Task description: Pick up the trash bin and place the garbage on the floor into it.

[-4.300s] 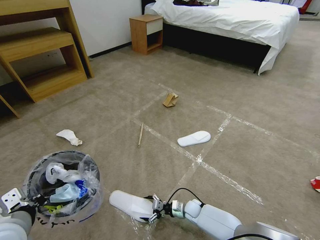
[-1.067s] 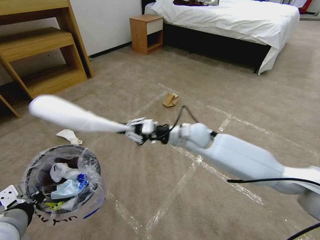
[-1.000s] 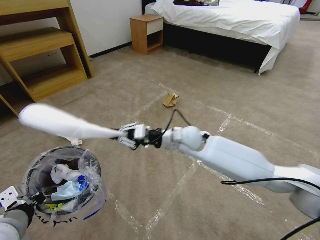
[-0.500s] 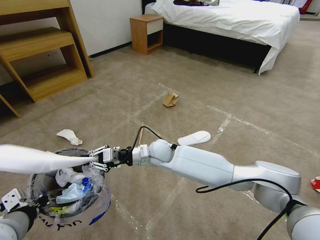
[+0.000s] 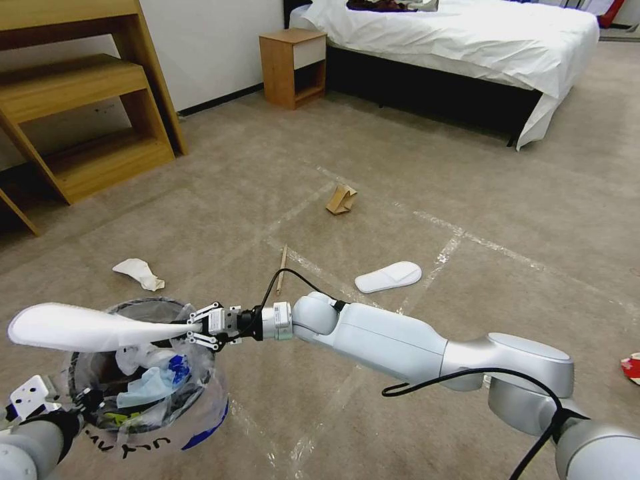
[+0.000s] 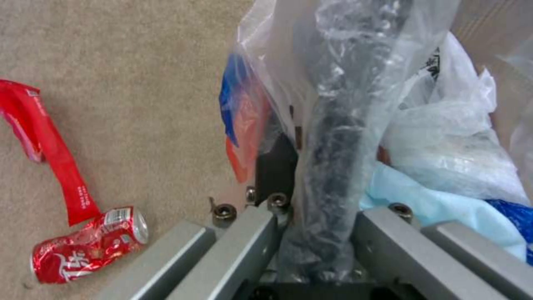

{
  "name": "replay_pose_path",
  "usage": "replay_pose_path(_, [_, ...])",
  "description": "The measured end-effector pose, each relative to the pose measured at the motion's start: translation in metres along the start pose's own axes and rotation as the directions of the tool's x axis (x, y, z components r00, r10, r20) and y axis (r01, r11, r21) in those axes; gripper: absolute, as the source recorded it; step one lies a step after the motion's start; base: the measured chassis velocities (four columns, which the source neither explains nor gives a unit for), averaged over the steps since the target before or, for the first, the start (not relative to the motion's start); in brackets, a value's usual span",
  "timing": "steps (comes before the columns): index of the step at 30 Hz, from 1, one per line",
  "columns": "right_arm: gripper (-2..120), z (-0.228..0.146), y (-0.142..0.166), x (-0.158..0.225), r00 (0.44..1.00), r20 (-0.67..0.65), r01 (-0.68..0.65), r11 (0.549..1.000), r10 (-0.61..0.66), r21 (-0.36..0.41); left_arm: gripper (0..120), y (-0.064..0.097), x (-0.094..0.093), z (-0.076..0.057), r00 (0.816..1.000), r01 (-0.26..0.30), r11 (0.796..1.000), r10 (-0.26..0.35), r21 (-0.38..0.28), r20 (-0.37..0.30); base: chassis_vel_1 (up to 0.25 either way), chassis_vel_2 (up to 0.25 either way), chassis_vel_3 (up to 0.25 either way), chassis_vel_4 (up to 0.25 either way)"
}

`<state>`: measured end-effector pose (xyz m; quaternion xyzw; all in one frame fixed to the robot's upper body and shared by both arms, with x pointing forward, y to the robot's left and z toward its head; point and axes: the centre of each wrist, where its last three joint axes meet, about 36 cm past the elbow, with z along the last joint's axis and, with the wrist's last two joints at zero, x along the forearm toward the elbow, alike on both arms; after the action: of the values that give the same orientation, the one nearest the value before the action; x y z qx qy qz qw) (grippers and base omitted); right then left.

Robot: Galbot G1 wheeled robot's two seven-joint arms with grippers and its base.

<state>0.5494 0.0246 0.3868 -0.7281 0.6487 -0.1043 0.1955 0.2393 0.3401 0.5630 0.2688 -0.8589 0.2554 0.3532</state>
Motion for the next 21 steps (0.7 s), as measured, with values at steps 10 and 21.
replay_pose_path(10, [3,0.007,-0.011,0.001,0.999,-0.007,-0.04,0.999,0.04,0.001,0,0.0,-0.006,-0.002,1.0,-0.002,1.0,0.002,0.004,-0.006,0.0,0.0,0.0,0.0])
replay_pose_path(21, [3,-0.001,-0.01,-0.006,0.998,0.023,-0.058,0.998,0.058,-0.002,0,0.0,-0.015,-0.004,1.0,-0.007,1.0,0.007,0.009,-0.013,0.0,0.0,0.0,0.0])
